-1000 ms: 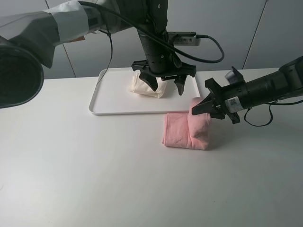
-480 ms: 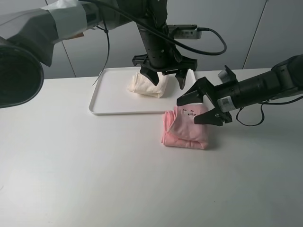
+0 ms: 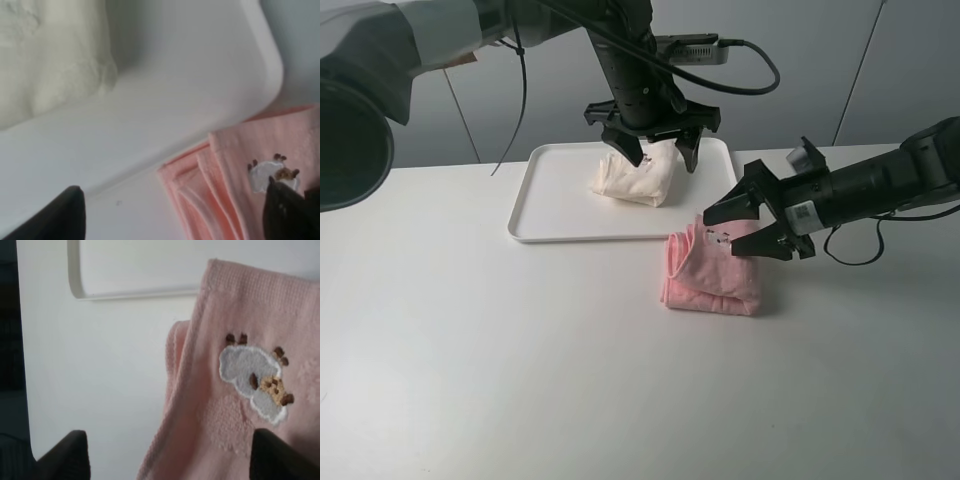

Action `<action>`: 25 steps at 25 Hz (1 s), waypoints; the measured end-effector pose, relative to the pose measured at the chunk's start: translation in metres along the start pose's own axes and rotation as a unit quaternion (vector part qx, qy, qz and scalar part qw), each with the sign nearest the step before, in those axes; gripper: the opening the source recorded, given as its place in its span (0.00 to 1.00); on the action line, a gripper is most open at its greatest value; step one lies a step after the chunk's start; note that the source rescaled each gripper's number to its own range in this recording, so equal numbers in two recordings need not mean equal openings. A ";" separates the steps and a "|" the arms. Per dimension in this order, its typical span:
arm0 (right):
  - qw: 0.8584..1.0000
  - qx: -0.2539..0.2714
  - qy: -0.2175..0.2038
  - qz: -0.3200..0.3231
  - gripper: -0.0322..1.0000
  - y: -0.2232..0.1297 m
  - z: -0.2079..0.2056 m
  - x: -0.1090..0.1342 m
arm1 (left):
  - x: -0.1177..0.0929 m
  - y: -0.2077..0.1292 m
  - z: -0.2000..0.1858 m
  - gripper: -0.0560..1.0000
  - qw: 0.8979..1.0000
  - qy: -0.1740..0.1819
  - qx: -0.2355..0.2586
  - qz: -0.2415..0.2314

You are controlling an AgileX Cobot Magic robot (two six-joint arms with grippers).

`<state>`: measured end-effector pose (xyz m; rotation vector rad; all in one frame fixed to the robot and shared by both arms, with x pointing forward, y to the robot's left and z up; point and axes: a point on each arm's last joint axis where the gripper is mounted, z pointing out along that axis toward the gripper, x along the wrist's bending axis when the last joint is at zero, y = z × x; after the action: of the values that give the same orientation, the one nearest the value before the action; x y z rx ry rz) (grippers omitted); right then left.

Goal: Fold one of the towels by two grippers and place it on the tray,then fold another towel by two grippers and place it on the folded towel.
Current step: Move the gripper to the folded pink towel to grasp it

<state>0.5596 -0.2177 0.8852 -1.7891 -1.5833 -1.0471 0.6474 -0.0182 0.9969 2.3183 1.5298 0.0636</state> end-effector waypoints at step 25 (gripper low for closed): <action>0.991 0.001 -0.130 -0.029 0.74 0.001 -0.007 -0.026 | 0.010 0.003 -0.001 0.92 0.999 -0.029 0.003 0.018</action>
<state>0.5591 -0.2381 0.8677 -1.9524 -1.7969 -0.8635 0.6539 -0.0100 0.9977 2.3327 1.4619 0.0008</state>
